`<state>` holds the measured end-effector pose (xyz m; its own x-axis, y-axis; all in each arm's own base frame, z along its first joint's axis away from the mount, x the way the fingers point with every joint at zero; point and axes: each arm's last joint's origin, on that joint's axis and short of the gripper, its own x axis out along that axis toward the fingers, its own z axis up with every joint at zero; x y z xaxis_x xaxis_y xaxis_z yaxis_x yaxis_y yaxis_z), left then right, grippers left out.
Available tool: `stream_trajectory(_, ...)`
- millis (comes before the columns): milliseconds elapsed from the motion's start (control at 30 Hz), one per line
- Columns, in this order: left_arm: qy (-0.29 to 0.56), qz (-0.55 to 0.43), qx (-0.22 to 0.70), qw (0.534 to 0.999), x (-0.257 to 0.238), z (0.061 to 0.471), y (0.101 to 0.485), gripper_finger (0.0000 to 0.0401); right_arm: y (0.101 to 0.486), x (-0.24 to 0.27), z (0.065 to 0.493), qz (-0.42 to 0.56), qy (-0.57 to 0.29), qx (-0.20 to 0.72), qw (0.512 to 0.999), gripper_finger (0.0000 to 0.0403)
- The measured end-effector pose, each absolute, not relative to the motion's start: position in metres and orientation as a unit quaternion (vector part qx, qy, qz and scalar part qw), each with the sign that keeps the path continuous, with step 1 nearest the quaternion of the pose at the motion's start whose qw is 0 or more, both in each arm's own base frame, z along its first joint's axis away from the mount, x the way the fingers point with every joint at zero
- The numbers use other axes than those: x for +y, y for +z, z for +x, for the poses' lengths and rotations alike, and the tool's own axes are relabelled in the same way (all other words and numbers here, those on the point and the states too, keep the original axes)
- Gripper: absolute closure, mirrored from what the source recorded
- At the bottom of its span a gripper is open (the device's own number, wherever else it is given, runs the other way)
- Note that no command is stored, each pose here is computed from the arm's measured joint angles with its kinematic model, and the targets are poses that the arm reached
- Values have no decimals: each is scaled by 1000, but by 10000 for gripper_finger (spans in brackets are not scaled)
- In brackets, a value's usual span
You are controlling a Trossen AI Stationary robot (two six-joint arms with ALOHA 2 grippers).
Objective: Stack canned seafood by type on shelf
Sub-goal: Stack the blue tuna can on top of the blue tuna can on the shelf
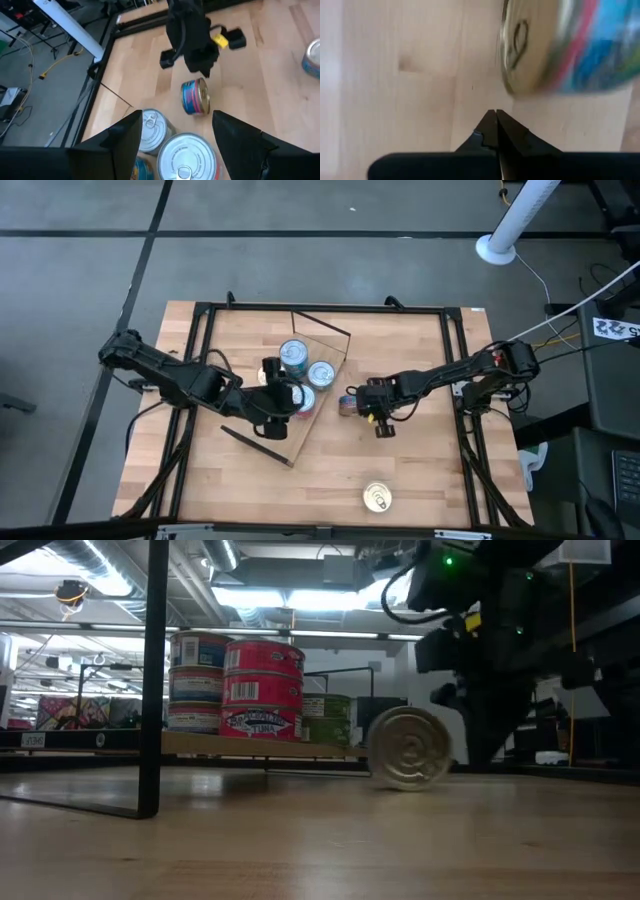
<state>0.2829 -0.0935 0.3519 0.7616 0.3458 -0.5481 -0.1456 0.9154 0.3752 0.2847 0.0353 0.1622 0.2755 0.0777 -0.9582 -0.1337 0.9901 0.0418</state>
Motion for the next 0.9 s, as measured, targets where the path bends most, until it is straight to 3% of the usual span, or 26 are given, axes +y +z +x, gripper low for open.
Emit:
stream_trajectory(600, 126, 185, 346, 911, -113, 333, 300, 164, 162, 36, 284, 8, 59, 601, 797, 385)
stream_trajectory(733, 128, 177, 338, 915, -114, 334, 300, 164, 163, 36, 288, 34, 39, 588, 807, 340)
stream_trajectory(900, 129, 176, 339, 915, -114, 334, 300, 164, 164, 36, 290, 49, 28, 578, 814, 247)
